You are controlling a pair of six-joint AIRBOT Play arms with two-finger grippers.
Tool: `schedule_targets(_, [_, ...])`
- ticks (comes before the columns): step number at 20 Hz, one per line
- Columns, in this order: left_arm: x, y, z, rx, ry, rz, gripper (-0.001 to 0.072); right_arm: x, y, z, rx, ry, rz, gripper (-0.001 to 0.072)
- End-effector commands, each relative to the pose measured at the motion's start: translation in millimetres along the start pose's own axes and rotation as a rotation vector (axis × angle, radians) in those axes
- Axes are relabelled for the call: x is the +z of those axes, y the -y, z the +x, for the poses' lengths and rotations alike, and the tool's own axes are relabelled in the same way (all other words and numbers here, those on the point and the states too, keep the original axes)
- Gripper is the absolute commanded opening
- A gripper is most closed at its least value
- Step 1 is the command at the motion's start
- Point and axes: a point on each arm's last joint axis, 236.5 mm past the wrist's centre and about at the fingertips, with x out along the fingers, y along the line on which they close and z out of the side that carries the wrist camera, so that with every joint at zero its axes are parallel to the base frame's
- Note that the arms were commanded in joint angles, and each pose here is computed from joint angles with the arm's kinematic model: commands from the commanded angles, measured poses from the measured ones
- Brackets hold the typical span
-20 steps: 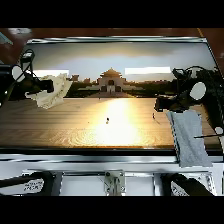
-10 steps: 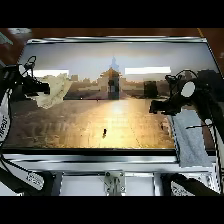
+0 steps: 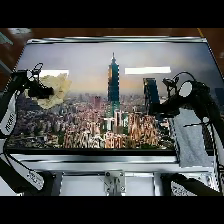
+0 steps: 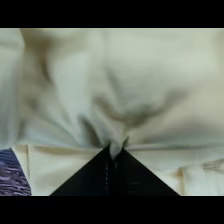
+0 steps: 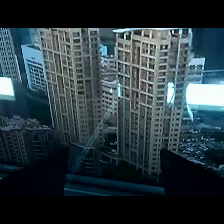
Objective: Fold the shirts.
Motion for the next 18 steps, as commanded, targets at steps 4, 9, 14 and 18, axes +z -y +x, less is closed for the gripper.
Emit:
schedule_targets(4, [32.1, 7.3, -69.0, -0.013, 0.102, 0.001, 0.0036, -3.6, 0.5, 0.3, -0.001, -0.016, -0.001, 0.069])
schedule_targets(9, [75.9, 72.1, -289.1, -0.155, 0.558, 0.067, 0.0036, -2.9, 0.8, 0.2, -0.003, -0.013, -0.006, 0.069])
schedule_targets(14, [0.9, 167.4, -456.3, -0.384, 0.811, 0.189, 0.0036, -39.6, -5.9, -5.0, 0.03, -0.163, -0.074, 0.0689])
schedule_targets(18, [-73.3, 272.1, -470.7, -0.553, 0.73, 0.392, 0.0036, -46.8, -9.8, -28.1, 0.032, -0.127, -0.147, 0.0689])
